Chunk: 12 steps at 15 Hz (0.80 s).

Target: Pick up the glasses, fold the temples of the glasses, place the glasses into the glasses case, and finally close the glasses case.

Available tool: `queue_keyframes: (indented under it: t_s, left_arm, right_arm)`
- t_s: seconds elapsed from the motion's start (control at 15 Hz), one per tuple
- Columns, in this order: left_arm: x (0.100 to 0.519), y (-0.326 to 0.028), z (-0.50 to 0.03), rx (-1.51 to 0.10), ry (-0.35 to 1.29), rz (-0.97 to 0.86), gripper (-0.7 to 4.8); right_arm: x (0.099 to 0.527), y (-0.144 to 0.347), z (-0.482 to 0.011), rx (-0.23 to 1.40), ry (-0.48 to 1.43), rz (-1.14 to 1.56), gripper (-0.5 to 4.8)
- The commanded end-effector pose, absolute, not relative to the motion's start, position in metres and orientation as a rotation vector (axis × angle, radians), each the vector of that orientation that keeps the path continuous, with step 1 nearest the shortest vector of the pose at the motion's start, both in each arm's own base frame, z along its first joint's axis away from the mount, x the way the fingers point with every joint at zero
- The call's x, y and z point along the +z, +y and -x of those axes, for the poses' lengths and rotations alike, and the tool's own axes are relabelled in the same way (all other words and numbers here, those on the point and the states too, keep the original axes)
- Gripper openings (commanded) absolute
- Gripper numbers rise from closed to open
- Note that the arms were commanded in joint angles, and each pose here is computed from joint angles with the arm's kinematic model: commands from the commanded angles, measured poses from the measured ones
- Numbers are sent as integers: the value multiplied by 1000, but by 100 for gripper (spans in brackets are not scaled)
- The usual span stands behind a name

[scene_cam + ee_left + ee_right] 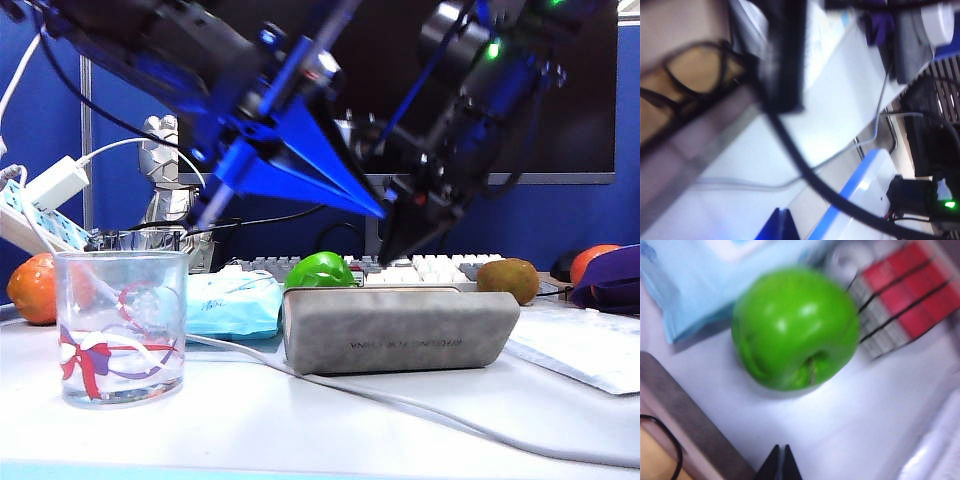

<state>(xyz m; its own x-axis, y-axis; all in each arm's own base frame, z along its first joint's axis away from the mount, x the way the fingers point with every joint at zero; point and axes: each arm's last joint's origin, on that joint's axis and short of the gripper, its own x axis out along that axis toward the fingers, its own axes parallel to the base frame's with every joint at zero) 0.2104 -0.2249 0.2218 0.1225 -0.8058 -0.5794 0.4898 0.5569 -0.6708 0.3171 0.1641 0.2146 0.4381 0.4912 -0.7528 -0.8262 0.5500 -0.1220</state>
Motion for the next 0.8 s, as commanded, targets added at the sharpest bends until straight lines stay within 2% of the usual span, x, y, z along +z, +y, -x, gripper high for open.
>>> queue_keyframes:
  t_s: [0.07, 0.4, 0.8]
  left_arm:
    - [212, -234, -209, -971, 1105, 327, -5]
    - [189, -242, -213, -907, 1153, 291, -5]
    - [188, -243, -213, -865, 1137, 276, -5]
  right_arm:
    - [213, 162, -320, 908, 729, 476, -2]
    - [208, 148, -326, 909, 770, 422, -2]
    - [202, 144, -324, 932, 841, 373, -2]
